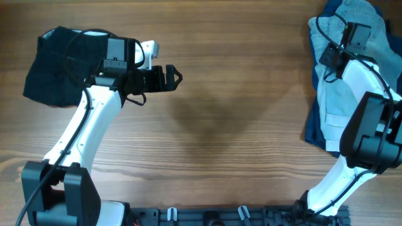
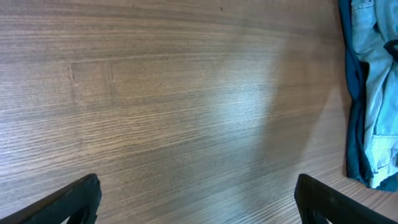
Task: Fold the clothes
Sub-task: 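Reach the right gripper to the light-blue jeans pile and grasp them, then lift the jeans with the right gripper and drag them to table center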
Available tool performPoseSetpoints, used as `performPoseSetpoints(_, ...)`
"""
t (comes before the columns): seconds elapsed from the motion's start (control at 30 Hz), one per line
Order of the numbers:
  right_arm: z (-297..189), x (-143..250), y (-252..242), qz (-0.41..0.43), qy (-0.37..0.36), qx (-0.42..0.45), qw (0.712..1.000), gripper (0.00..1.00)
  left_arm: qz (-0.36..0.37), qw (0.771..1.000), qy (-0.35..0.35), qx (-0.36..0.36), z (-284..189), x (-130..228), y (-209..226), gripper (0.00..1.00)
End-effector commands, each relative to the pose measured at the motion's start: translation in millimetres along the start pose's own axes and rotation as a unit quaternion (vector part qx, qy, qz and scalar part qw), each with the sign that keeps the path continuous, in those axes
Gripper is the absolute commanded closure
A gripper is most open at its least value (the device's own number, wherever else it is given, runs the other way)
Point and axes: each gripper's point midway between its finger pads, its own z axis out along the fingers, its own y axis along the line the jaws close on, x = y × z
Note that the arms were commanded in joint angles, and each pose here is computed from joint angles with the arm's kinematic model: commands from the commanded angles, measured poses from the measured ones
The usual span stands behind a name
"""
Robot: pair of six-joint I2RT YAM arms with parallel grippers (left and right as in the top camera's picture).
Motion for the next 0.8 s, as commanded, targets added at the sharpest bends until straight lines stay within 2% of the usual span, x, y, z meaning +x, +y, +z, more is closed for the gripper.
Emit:
performPoseSetpoints(0.0, -45, -31, 25, 0.0, -0.037, -0.068, 0.997, 0.96, 0.017, 1.0, -0.014, 0.013, -2, -10, -9, 0.0)
performPoseSetpoints(0.03, -83, -52, 52, -0.046, -0.071, -0.153, 0.985, 0.96, 0.008, 1.0, -0.024, 0.016, -3, -16, -10, 0.0)
performPoseSetpoints(0.07, -115, -66, 65, -0.061, -0.097, -0.201, 0.973, 0.96, 0.004, 0.999, -0.033, 0.018, -3, -20, -12, 0.0)
performPoseSetpoints(0.2, -256, -103, 99, -0.098, -0.211, -0.312, 0.921, 0.96, 0.022, 0.997, -0.073, 0.029, -13, -38, -20, 0.0)
performPoseSetpoints(0.3, -317, -92, 129, -0.132, -0.239, -0.349, 0.896, 0.96, 0.028, 0.994, -0.104, 0.03, -31, -50, -21, 0.0)
performPoseSetpoints(0.37, -356, -67, 165, -0.164, -0.236, -0.401, 0.87, 0.96, 0.024, 0.992, -0.124, 0.025, -48, -57, -17, 0.0)
performPoseSetpoints(0.5, -401, -15, 236, -0.209, -0.206, -0.483, 0.825, 0.96, 0.007, 0.988, -0.154, 0.008, -86, -60, -4, 0.0)
performPoseSetpoints(0.67, -400, 21, 292, -0.198, -0.156, -0.518, 0.818, 0.96, -0.015, 0.987, -0.159, -0.009, -106, -55, 10, 0.0)
performPoseSetpoints(0.77, -425, 56, 332, -0.225, -0.145, -0.566, 0.78, 0.96, -0.039, 0.985, -0.164, -0.025, -115, -55, 29, 0.0)
